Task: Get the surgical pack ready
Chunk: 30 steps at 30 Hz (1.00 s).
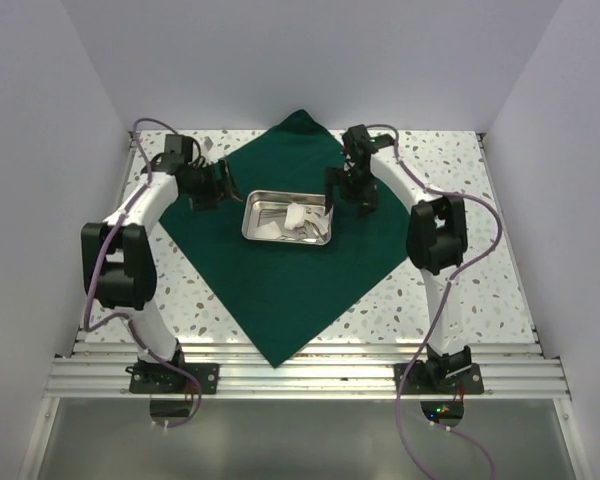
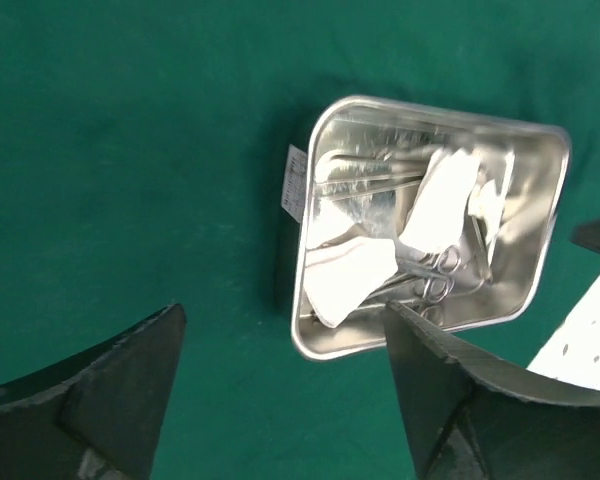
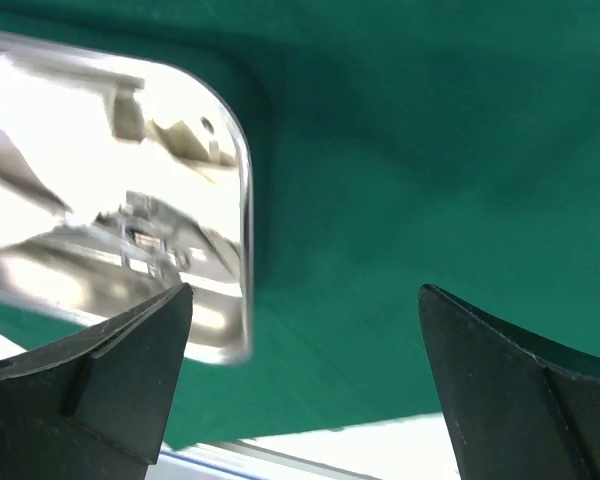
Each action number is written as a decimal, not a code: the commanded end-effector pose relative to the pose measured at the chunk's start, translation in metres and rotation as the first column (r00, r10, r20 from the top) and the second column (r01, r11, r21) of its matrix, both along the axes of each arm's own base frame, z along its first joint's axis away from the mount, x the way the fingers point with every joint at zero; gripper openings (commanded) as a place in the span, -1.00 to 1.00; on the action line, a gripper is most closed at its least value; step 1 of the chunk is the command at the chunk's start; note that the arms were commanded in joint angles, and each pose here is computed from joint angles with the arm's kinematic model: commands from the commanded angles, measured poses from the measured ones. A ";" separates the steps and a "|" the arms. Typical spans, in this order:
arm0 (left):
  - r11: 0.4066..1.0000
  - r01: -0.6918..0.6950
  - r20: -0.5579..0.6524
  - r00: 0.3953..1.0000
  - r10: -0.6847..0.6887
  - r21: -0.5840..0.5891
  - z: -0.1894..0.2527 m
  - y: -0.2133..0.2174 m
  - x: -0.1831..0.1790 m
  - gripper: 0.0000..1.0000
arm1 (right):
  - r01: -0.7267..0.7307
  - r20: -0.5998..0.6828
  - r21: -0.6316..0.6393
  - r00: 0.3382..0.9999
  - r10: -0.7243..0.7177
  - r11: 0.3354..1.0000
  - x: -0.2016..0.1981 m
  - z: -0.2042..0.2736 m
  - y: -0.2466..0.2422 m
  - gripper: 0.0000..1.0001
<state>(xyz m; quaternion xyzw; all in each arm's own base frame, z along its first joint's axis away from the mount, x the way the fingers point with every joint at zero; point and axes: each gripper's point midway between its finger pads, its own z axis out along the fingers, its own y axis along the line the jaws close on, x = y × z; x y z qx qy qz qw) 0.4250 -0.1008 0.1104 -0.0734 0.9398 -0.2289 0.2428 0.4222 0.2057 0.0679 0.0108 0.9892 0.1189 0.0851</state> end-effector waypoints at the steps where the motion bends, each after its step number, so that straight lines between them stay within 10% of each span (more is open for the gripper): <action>1: 0.991 -0.095 0.165 0.983 0.079 0.090 0.056 0.037 -0.003 0.72 | -0.067 0.212 -0.082 0.974 0.083 0.994 -0.007 0.098 -0.026 0.97; 10: 0.954 -0.285 0.146 0.952 0.269 0.099 0.068 0.077 -0.054 1.00 | -0.464 0.206 -0.058 0.861 0.465 0.884 -0.147 0.095 0.064 0.95; 18: 0.909 -0.390 0.077 0.921 0.382 0.148 0.048 0.089 -0.102 1.00 | -0.649 0.157 -0.021 0.749 0.644 0.760 -0.248 0.065 0.109 0.48; 25: 0.922 -0.379 0.079 0.924 0.373 0.080 0.047 0.076 -0.131 1.00 | -0.677 0.159 -0.040 0.722 0.674 0.735 -0.264 0.056 0.112 0.45; 30: 0.962 -0.275 0.113 0.955 0.273 -0.003 0.055 0.057 -0.119 0.83 | -0.483 0.163 -0.202 0.841 0.516 0.852 -0.205 0.061 0.080 0.51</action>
